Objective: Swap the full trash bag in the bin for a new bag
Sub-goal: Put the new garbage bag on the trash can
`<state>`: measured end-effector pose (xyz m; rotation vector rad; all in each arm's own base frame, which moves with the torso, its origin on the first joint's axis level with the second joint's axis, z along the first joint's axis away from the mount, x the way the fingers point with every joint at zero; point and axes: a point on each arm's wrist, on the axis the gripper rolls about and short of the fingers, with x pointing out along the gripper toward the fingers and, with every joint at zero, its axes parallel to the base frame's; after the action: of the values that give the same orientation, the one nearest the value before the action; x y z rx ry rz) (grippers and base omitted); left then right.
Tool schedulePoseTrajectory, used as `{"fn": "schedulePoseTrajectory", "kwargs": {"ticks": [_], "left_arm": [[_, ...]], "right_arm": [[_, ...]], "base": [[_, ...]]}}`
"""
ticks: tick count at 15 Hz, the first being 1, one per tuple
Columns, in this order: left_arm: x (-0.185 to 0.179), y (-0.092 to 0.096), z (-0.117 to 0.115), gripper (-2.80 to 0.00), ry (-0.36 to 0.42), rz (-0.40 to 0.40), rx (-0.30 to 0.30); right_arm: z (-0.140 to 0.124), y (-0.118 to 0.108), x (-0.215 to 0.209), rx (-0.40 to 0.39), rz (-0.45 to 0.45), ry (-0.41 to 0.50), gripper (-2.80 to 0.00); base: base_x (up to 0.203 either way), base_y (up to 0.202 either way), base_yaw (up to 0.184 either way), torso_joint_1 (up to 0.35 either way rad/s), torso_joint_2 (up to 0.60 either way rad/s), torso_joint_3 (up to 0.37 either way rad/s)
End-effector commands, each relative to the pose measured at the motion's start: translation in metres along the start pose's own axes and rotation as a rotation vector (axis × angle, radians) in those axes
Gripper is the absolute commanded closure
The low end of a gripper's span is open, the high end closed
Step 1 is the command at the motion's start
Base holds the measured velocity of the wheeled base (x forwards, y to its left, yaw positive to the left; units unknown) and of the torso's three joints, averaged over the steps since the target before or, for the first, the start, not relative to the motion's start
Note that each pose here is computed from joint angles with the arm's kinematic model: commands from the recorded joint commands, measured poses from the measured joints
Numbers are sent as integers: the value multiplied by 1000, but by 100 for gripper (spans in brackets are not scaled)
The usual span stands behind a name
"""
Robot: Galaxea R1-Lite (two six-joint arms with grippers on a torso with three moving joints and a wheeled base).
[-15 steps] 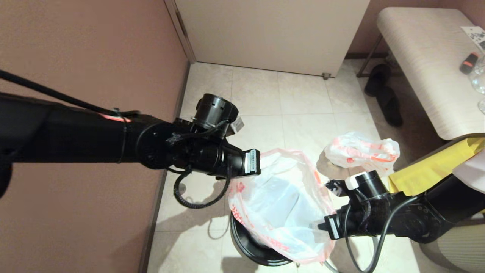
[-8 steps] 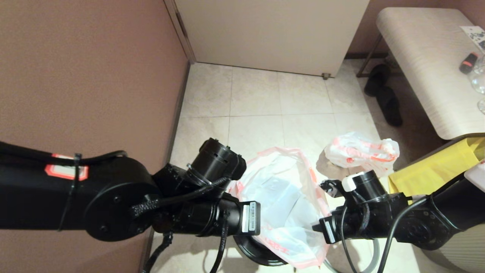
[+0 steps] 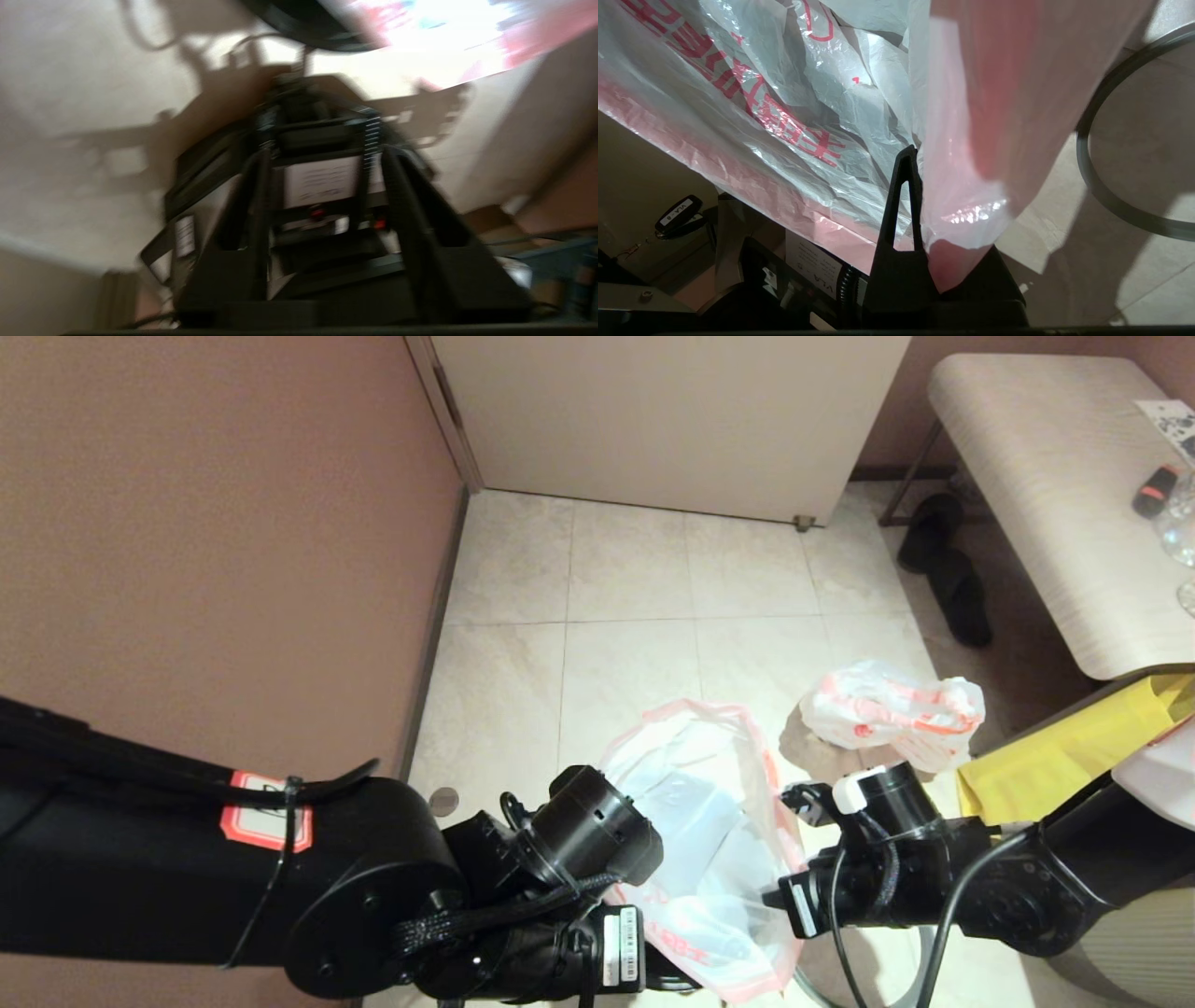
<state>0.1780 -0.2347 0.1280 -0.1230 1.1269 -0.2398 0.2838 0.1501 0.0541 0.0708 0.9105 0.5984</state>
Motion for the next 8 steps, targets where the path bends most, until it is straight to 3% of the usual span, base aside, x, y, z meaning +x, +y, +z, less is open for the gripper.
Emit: {"fn": "schedulePoseTrajectory", "kwargs": {"ticks": [1, 4, 6, 8], "left_arm": [[-1, 5, -5, -280, 6, 44, -7], [18, 7, -2, -280, 16, 85, -22], [44, 10, 17, -280, -55, 55, -69], [63, 7, 29, -280, -103, 28, -45]], "right_arm": [[-4, -2, 7, 1, 1, 2, 0], [-7, 4, 6, -12, 13, 11, 0], [-10, 8, 7, -22, 20, 20, 0], [-9, 10, 5, -27, 24, 16, 0]], "base": [[0, 0, 0, 0, 0, 0], [0, 0, 0, 0, 0, 0], [0, 0, 0, 0, 0, 0], [0, 0, 0, 0, 0, 0]]}}
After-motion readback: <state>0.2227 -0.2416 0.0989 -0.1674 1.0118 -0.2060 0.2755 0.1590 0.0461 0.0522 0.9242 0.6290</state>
